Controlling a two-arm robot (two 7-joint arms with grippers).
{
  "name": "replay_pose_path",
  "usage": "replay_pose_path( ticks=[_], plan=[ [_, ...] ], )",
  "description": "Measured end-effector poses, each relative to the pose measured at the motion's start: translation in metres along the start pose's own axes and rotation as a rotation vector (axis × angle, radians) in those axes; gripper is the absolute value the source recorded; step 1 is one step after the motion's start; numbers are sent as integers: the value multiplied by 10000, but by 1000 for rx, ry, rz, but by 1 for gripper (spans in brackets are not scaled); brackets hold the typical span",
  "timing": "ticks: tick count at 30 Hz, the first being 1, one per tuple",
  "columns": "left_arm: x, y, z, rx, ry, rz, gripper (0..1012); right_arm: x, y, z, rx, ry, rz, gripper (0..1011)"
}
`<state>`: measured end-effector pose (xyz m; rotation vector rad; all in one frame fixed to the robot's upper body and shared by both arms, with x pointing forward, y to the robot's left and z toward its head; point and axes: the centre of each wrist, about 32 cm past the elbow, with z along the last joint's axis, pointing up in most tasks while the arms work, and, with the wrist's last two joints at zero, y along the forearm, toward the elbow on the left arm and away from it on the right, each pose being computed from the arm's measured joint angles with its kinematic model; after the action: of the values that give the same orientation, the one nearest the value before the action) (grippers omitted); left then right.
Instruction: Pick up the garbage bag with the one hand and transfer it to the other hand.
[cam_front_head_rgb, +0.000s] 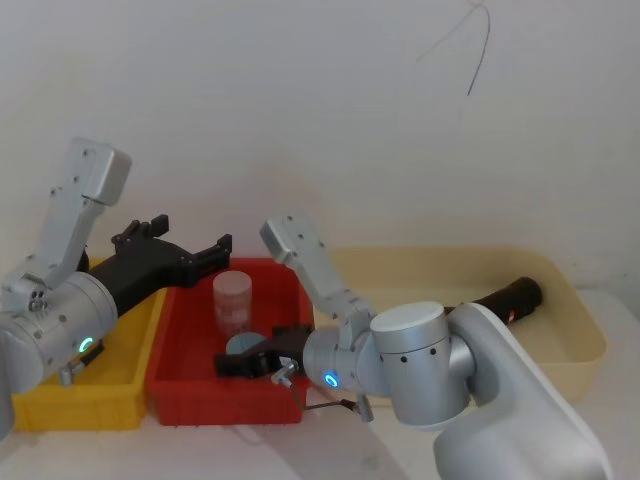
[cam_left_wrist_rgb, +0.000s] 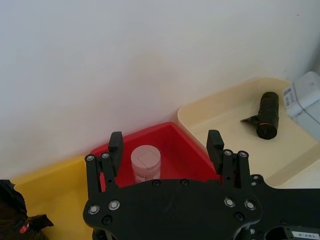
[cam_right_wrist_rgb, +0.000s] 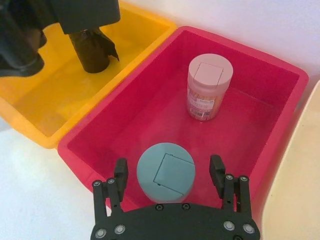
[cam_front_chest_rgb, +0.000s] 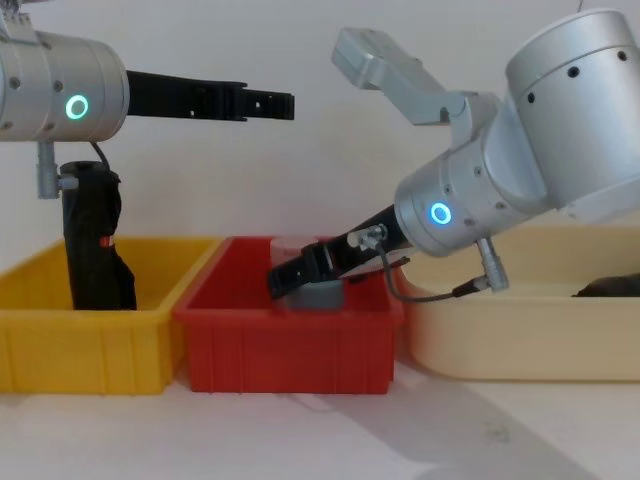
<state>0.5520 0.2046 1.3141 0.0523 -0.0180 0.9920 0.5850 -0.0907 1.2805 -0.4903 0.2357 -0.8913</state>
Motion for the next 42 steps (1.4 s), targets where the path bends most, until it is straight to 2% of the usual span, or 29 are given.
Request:
replay_pose_path(
  ticks=[8, 21, 26, 35, 42],
  plan=[
    [0, 0, 0, 0, 0, 0, 1002, -1, 51, -8, -5, 2, -2, 972],
    [0, 0, 0, 0, 0, 0, 1002, 18, 91, -10, 0, 1, -7, 647],
    [0, 0, 0, 0, 0, 0, 1002, 27, 86, 8, 9, 6, -10, 647],
    [0, 0, 0, 0, 0, 0, 1002, 111, -6, 150, 78, 35, -55, 647],
    [0, 0, 0, 0, 0, 0, 1002, 262, -157, 332, 181, 81, -120, 647]
  ],
)
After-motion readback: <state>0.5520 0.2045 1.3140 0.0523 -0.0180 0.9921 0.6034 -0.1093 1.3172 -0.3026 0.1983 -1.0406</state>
